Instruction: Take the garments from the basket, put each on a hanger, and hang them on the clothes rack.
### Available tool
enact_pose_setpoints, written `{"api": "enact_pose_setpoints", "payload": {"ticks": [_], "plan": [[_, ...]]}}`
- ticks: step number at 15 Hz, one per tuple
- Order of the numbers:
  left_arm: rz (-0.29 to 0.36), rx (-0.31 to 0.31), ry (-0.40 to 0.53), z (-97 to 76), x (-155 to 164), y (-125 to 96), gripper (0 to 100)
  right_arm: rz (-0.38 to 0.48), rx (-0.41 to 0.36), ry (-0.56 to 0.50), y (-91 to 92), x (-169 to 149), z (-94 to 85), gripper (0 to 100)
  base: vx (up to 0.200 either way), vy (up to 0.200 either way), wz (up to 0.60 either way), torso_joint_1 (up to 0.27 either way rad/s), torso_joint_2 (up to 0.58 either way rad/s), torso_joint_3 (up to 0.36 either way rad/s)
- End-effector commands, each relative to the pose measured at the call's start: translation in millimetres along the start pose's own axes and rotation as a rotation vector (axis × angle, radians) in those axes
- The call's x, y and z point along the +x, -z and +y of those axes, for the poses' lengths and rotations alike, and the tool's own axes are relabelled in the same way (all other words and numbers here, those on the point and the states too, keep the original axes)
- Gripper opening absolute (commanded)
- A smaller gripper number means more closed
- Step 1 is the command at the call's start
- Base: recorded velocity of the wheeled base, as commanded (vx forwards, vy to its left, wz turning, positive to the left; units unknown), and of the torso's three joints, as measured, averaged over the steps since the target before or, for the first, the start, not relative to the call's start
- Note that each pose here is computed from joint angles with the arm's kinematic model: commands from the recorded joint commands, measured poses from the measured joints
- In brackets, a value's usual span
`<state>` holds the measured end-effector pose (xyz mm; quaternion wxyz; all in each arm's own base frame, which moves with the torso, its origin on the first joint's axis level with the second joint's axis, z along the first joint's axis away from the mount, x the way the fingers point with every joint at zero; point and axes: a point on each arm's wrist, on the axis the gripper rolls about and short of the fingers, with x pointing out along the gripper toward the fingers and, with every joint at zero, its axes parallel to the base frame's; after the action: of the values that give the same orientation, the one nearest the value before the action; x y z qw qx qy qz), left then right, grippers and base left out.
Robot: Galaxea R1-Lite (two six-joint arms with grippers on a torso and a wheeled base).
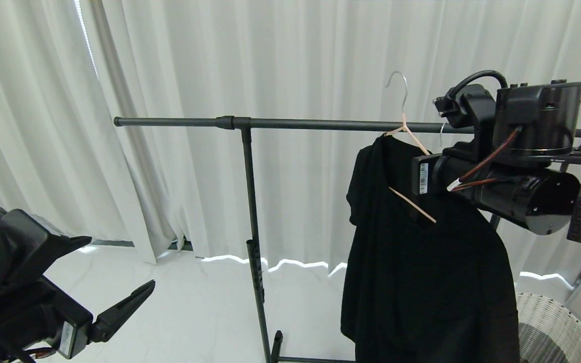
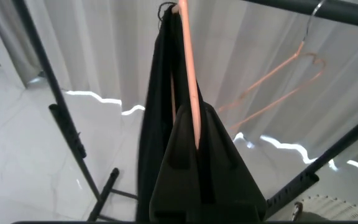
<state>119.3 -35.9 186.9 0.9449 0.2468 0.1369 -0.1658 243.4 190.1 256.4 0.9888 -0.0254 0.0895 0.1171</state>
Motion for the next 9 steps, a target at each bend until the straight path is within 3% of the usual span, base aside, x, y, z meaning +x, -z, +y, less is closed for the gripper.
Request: {"api": "enact_pose_setpoints", "payload": {"ticks": [1,5,9], "plan": [[-0.004,0.004,0.006,-1.0,0,0,100,0.016,-0.007,0.003,4.2,5,2.2,0,0.200,0.000,0.00,0.007,0.01,-0.002],[-0.014,0.015,0.018,-2.6,-1,-1,100,0.025,-0.014,0.005,7.1,8,3.2,0,0.200,0.000,0.00,0.005,0.01,-0.002],[-0.028,0.022,0.033,-4.7,-2,-3,100,0.053,-0.023,0.028,15.7,17,3.8,0,0.000,0.000,0.00,0.000,0.00,0.000]]}}
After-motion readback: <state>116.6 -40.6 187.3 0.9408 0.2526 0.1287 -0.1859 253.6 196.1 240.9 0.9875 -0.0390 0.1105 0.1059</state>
